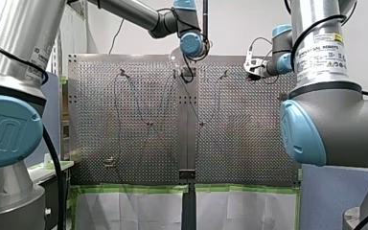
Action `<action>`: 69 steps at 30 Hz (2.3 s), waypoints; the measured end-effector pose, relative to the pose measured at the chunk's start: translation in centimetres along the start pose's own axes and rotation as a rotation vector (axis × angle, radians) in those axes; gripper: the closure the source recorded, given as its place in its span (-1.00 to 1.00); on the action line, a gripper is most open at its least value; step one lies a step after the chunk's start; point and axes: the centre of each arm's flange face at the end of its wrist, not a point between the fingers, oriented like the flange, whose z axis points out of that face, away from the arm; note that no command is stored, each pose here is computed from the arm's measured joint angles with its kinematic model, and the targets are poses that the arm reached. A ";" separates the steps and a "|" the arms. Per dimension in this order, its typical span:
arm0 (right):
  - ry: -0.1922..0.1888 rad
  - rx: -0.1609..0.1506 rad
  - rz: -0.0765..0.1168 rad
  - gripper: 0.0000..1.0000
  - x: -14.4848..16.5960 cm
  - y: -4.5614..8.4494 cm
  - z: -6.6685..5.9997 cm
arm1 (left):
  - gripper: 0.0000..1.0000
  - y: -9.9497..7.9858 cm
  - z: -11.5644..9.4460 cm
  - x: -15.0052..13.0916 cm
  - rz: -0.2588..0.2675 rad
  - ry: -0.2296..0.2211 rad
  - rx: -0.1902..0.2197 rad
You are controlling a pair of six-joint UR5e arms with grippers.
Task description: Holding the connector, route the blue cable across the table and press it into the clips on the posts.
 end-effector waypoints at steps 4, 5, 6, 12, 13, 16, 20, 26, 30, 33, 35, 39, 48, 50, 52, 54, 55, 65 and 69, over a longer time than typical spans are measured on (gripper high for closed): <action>0.000 0.000 -0.001 1.00 0.0 0.0 0.0 | -1.00 0.1 -1.2 -1.2 -0.005 -0.017 0.010; 0.000 0.001 -0.001 1.00 0.0 0.0 0.0 | -1.00 0.1 -1.5 -1.4 -0.008 -0.022 0.014; 0.000 0.001 -0.001 1.00 0.0 0.0 0.0 | -1.00 0.1 -1.7 -1.6 -0.011 -0.026 0.017; -0.001 0.003 -0.002 1.00 0.0 -0.2 0.0 | -1.00 1.0 -3.2 -0.6 -0.004 -0.010 0.016; -0.001 0.003 -0.003 1.00 0.0 -0.2 0.0 | -1.00 1.2 -3.4 -0.3 -0.001 -0.005 0.015; -0.001 0.003 -0.002 1.00 -0.1 -0.2 0.1 | -1.00 1.9 -3.9 0.5 0.010 0.008 0.010; -0.002 0.003 -0.001 1.00 -0.1 -0.2 0.1 | -1.00 2.8 -4.7 1.7 0.035 0.025 0.006; -0.002 0.003 0.000 1.00 -0.1 -0.2 0.1 | -1.00 4.1 -5.8 3.4 0.053 0.036 0.002; -0.002 0.003 0.000 1.00 -0.1 -0.2 0.1 | -1.00 5.0 -6.5 4.4 0.054 0.038 0.004; -0.002 0.004 0.000 1.00 -0.2 -0.3 0.1 | -1.00 5.6 -7.0 5.1 0.053 0.039 0.004; -0.003 0.005 0.000 1.00 -0.2 -0.3 0.1 | -1.00 6.0 -7.4 5.6 0.053 0.038 0.003; -0.003 0.006 0.000 1.00 -0.2 -0.4 0.1 | -1.00 6.9 -8.2 6.6 0.053 0.038 0.002; -0.003 0.006 0.001 1.00 -0.2 -0.4 0.1 | -1.00 8.7 -9.9 8.3 0.053 0.038 0.004; -0.003 0.006 0.001 1.00 -0.2 -0.4 0.1 | -1.00 9.2 -10.3 8.7 0.053 0.038 0.003; -0.003 0.005 0.001 1.00 -0.2 -0.4 0.1 | -1.00 9.7 -10.8 9.2 0.053 0.039 0.004; -0.003 0.005 0.001 1.00 -0.2 -0.4 0.1 | -1.00 10.1 -11.2 9.5 0.053 0.038 0.004; -0.003 0.005 0.001 1.00 -0.2 -0.4 0.1 | -1.00 10.4 -11.5 9.7 0.053 0.038 0.004; -0.005 0.011 0.002 1.00 -0.3 -0.9 0.2 | -1.00 12.3 -13.5 11.2 0.061 0.049 0.001; -0.006 0.010 0.003 1.00 -0.4 -1.1 0.3 | -1.00 13.4 -14.7 11.9 0.078 0.074 -0.008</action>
